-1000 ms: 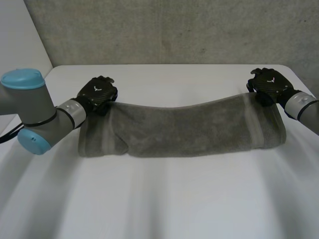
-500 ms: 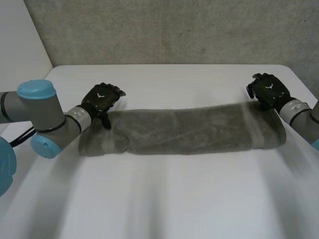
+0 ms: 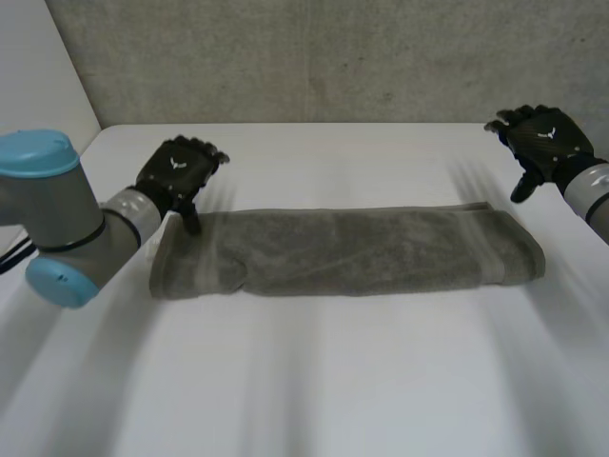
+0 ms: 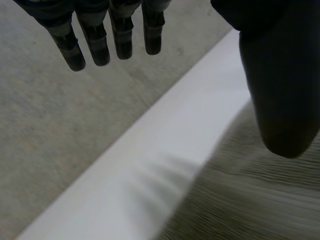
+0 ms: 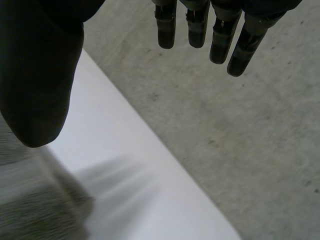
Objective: Fold the towel.
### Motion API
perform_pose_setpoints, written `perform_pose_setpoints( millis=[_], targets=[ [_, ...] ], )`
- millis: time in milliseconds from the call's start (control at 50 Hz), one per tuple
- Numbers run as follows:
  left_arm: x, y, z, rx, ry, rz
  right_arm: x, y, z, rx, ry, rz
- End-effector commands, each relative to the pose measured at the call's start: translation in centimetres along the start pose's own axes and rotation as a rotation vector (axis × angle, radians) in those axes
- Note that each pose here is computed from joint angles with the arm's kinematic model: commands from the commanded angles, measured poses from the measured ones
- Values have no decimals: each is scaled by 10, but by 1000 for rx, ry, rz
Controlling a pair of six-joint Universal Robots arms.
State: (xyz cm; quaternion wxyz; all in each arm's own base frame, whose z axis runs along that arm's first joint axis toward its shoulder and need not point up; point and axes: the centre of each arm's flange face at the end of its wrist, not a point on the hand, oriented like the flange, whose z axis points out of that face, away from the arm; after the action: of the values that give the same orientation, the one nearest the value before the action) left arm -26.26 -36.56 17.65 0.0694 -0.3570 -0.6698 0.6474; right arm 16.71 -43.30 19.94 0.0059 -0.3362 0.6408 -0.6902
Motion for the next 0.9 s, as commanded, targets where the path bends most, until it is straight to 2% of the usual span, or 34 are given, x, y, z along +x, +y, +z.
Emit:
perform_pose_setpoints(
  millis=[20, 140, 360, 680, 900],
  targets=[
    [20, 11, -38, -126, 55, -50, -24, 6, -35, -174, -105, 105],
    [32, 30, -60, -225, 74, -85, -30, 31, -64, -286, -167, 81],
    [42, 50, -77, -322, 71, -111, -31, 59, -85, -348, -186, 70],
    [31, 59, -73, -310, 5, -107, -30, 68, -82, -275, -125, 10],
    [19, 60, -66, -303, -23, -109, -37, 80, -77, -276, -151, 24]
  ],
)
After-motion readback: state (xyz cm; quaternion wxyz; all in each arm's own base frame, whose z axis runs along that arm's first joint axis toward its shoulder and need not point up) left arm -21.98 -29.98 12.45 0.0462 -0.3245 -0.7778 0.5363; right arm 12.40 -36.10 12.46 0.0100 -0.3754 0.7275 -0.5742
